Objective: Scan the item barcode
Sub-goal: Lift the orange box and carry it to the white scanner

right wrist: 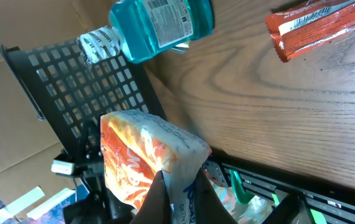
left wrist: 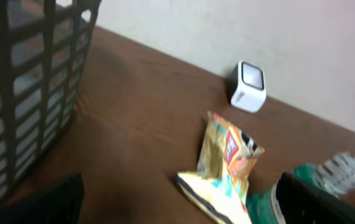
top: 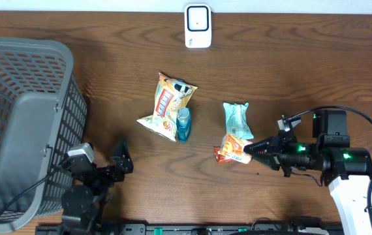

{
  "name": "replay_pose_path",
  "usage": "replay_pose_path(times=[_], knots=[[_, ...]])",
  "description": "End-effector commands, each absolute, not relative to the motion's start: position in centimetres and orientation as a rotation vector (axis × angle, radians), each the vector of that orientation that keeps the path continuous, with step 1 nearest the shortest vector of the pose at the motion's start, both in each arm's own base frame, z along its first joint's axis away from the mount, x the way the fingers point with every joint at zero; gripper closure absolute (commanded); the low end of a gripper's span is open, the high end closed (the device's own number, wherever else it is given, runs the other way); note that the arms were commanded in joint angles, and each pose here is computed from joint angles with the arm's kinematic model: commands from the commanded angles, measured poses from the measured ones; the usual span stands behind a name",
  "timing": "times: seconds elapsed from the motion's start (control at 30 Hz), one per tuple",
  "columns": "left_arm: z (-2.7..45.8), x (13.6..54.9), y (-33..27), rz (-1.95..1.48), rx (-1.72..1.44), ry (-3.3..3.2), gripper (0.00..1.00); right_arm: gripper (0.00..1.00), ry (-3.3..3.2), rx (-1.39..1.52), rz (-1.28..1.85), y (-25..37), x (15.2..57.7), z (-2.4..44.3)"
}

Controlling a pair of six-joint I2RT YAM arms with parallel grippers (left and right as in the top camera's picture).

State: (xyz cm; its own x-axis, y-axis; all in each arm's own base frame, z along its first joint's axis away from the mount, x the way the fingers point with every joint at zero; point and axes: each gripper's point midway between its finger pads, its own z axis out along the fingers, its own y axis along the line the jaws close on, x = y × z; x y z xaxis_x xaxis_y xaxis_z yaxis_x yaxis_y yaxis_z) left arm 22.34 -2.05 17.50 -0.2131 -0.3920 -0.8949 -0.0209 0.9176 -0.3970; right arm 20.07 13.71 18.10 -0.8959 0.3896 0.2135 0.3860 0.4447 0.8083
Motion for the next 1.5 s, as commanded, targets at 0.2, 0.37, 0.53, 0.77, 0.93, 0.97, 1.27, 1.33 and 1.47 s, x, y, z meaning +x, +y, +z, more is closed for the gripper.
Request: replay_pose_path(times=[0.2,0.37,0.53,0.77,0.93,0.97,1.27,1.33,1.47], knots=[[13.8,24.1,-1.3,-0.273,-0.309,1.731,0.02,0.98,2.655,0.694,1.491,13.7,20.1,18.2],[13.8,24.1,-0.7,-0.241,-0.335,1.725,0.02,0.98,2.644,0.652,1.484,13.7,20.4,18.3],[13.5,24.0,-0.8,-0.241,-0.332,1.736,0.02,0.98,2.646,0.654,1.484,13.7,20.3,18.3],[13.5,24.0,-0.8,-0.241,-0.332,1.736,0.02,0.99,2.648,0.658,1.485,13.7,20.3,18.3],[13.5,24.0,-0.8,-0.241,-0.332,1.736,0.02,0.99,2.668,0.699,1.490,13.7,19.8,18.1],[13.6,24.0,-0.8,-0.241,-0.332,1.736,0.02,0.99,2.671,0.702,1.475,13.6,19.9,18.0],[13.6,24.0,-0.8,-0.241,-0.333,1.736,0.02,0.99,2.405,0.590,0.899,8.1,28.6,17.6],[13.6,24.0,-0.8,-0.241,-0.332,1.736,0.02,0.99,2.296,0.549,0.810,7.3,31.1,18.9],[13.5,24.0,-0.8,-0.241,-0.332,1.736,0.02,0.99,2.136,0.379,0.743,8.3,35.1,21.3]])
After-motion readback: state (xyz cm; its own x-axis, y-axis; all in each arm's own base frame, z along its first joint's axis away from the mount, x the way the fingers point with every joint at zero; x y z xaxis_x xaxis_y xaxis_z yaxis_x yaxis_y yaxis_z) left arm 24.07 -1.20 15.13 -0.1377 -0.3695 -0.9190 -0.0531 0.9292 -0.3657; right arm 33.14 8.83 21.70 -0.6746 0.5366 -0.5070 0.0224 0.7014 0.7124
